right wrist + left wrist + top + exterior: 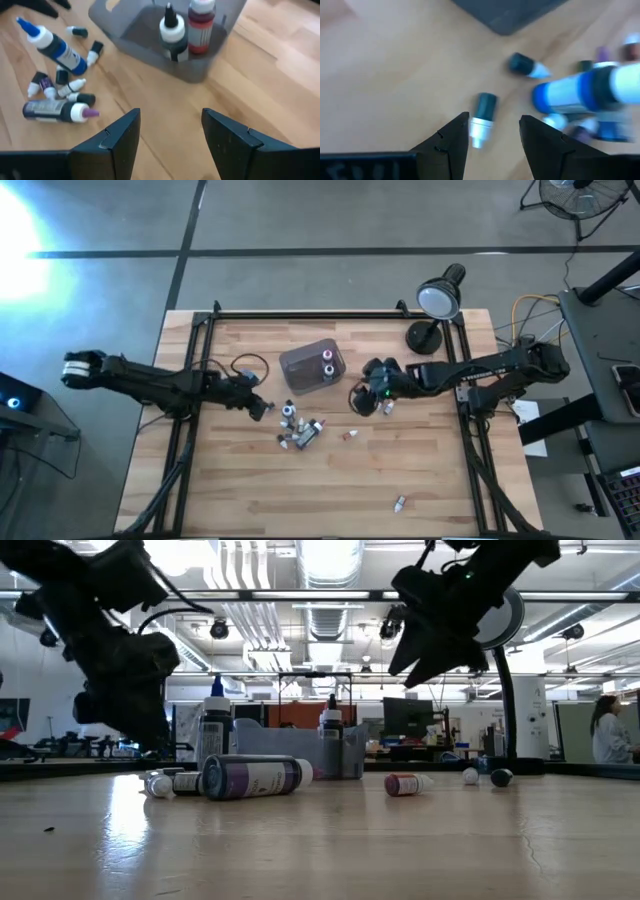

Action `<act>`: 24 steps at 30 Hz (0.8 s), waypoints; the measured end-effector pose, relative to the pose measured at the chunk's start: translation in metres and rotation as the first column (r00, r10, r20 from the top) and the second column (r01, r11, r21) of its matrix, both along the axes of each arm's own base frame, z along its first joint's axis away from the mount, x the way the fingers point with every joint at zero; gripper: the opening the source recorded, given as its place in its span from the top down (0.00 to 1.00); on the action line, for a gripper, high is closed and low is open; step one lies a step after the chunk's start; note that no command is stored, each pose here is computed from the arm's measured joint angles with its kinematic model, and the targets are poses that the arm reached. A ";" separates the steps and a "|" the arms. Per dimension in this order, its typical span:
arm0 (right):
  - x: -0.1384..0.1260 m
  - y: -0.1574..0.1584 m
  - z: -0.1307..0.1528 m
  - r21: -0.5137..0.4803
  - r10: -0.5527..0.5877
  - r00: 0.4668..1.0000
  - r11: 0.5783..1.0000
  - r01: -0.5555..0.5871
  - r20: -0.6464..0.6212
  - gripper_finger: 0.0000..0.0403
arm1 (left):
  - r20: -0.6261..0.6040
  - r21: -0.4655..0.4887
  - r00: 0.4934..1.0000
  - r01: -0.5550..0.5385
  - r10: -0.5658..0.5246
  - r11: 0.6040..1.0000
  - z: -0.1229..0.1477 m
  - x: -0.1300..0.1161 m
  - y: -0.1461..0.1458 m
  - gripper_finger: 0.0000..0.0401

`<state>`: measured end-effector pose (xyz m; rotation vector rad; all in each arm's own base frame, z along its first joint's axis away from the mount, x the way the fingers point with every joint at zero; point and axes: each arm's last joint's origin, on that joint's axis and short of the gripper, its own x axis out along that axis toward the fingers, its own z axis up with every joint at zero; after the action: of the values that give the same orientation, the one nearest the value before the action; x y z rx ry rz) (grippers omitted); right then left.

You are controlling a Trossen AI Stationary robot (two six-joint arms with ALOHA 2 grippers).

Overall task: Pick & Place food coloring
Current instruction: Put the small black food coloring bottle into the gray bin

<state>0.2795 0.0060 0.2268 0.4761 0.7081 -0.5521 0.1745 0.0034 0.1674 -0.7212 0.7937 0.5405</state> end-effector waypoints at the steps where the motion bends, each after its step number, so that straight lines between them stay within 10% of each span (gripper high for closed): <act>1: -0.001 0.003 0.000 -0.004 -0.005 1.000 1.000 0.005 -0.004 0.49 | -0.037 0.025 0.999 -0.002 0.003 1.000 0.002 0.003 0.000 0.62; 24: -0.006 0.022 -0.002 0.025 -0.055 0.999 0.998 0.055 -0.004 0.49 | -0.378 0.047 0.908 0.214 -0.181 0.976 -0.035 0.051 -0.006 0.64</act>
<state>0.2738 0.0277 0.2244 0.5193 0.7078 -0.5959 0.2259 -0.0022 0.1325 -0.4533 1.1766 0.5308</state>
